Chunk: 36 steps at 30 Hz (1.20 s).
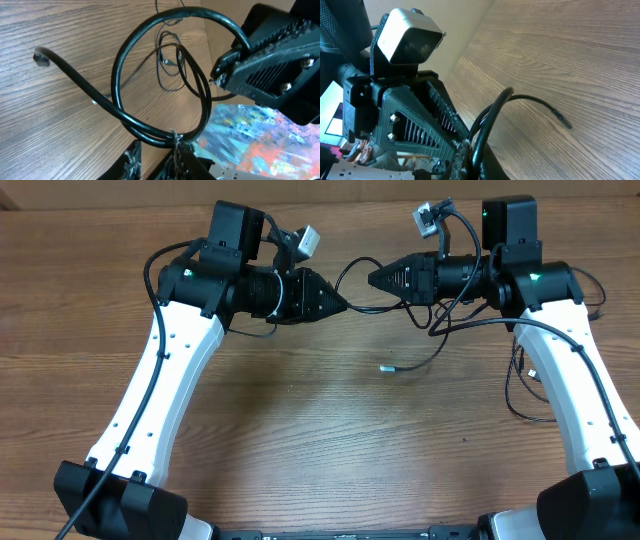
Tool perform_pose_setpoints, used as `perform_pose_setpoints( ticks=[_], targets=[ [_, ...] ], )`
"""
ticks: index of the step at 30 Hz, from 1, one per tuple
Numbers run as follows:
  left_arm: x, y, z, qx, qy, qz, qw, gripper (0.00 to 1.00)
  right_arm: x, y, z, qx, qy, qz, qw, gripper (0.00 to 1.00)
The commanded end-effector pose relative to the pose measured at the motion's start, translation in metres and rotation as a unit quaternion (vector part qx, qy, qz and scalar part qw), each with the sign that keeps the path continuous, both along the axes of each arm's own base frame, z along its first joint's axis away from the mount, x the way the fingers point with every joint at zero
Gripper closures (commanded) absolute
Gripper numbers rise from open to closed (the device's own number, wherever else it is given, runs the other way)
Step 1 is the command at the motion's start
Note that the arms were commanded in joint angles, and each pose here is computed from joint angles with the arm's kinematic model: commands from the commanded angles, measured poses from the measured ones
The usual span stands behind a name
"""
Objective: Untangle cables
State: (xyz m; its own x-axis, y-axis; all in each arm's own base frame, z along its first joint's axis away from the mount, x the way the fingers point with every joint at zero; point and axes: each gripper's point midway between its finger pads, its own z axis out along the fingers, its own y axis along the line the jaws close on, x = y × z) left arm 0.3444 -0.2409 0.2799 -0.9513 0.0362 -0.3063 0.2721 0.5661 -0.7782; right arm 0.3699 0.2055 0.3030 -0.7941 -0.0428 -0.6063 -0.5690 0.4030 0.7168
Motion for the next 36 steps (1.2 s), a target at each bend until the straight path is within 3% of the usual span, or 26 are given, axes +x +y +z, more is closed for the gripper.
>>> perform_pose_setpoints(
  ticks=[1, 4, 7, 10, 22, 24, 25, 28, 31, 33, 36],
  targets=[
    [0.000, -0.005, 0.003, -0.010, 0.007, -0.001, 1.000, 0.77, -0.007, 0.001, 0.015, 0.016, -0.012, 0.013, 1.000, 0.96],
    [0.000, -0.005, 0.002, -0.012, 0.029, 0.014, 0.999, 0.78, -0.007, 0.002, 0.015, 0.017, -0.012, 0.014, 1.000, 0.96],
    [-0.003, 0.006, -0.014, 0.010, 0.163, 0.117, 0.980, 0.75, -0.007, 0.002, 0.015, 0.017, -0.012, 0.014, 1.000, 0.96],
    [0.000, 0.002, -0.010, -0.007, 0.200, 0.148, 0.969, 0.72, -0.007, 0.002, 0.015, 0.017, -0.012, 0.014, 1.000, 0.96],
    [0.014, -0.005, -0.006, -0.012, 0.185, 0.179, 0.966, 0.73, -0.007, 0.002, 0.015, 0.017, -0.012, 0.014, 1.000, 0.96],
    [0.015, -0.004, -0.007, -0.010, 0.183, 0.182, 0.966, 0.81, -0.007, 0.002, 0.015, 0.017, -0.012, 0.014, 1.000, 0.96],
    [0.017, -0.001, -0.010, -0.002, 0.177, 0.189, 0.966, 0.96, -0.008, 0.001, 0.015, 0.017, -0.010, 0.014, 1.000, 0.96],
    [0.019, 0.004, -0.014, 0.016, 0.158, 0.193, 0.968, 0.96, -0.006, 0.001, 0.013, 0.011, -0.010, 0.009, 1.000, 0.96],
    [0.020, 0.016, -0.023, 0.048, 0.144, 0.202, 0.968, 0.96, 0.007, -0.011, -0.002, -0.030, -0.004, -0.038, 0.999, 0.96],
    [0.019, 0.027, -0.026, 0.064, 0.138, 0.202, 0.968, 0.96, 0.023, -0.033, -0.025, -0.098, 0.018, -0.112, 0.989, 0.96],
    [0.016, 0.042, -0.027, 0.078, 0.127, 0.196, 0.969, 0.96, 0.040, -0.083, -0.060, -0.213, 0.059, -0.243, 0.945, 0.96]
  ],
)
